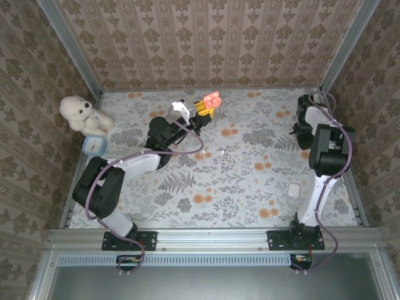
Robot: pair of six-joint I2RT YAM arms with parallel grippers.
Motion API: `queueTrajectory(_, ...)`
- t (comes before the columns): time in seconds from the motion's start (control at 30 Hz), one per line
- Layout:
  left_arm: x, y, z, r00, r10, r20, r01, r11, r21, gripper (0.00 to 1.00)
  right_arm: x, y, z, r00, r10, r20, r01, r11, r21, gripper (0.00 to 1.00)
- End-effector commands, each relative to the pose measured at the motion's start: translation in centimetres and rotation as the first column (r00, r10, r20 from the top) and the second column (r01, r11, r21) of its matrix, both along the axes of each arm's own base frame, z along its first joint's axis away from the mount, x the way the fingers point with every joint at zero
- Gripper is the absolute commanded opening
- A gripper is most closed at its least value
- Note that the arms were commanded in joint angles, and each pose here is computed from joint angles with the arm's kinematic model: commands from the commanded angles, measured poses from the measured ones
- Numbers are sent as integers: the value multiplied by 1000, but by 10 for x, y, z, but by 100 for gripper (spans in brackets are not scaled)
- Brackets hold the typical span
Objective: Insert the wireless bluetooth earbuds into the charging case
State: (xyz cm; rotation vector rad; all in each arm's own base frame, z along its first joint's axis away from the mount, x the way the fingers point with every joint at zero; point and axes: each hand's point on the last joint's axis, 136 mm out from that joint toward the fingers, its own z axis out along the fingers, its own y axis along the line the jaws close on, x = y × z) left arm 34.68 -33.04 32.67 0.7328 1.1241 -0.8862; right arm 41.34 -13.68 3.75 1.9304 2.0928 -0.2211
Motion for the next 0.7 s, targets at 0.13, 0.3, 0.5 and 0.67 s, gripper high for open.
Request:
queueTrajectory(0.13, 5, 4, 25, 999, -21, 45, 25, 997, -76, 0, 19, -19, 34, 998, -43, 52, 48, 994, -97, 61)
queueTrajectory(0.3, 10, 7, 25, 999, -13, 38, 17, 996, -85, 0, 27, -21, 30, 998, -56, 31, 58, 994, -92, 60)
queueTrajectory(0.5, 18, 9, 29, 999, -7, 37, 11, 995, -104, 0, 25, -21, 24, 996, -87, -18, 85, 992, -89, 59)
queueTrajectory(0.67, 26, 10, 33, 999, -1, 35, 5, 993, -119, 0, 21, -23, 23, 993, -102, -56, 96, 991, -98, 59)
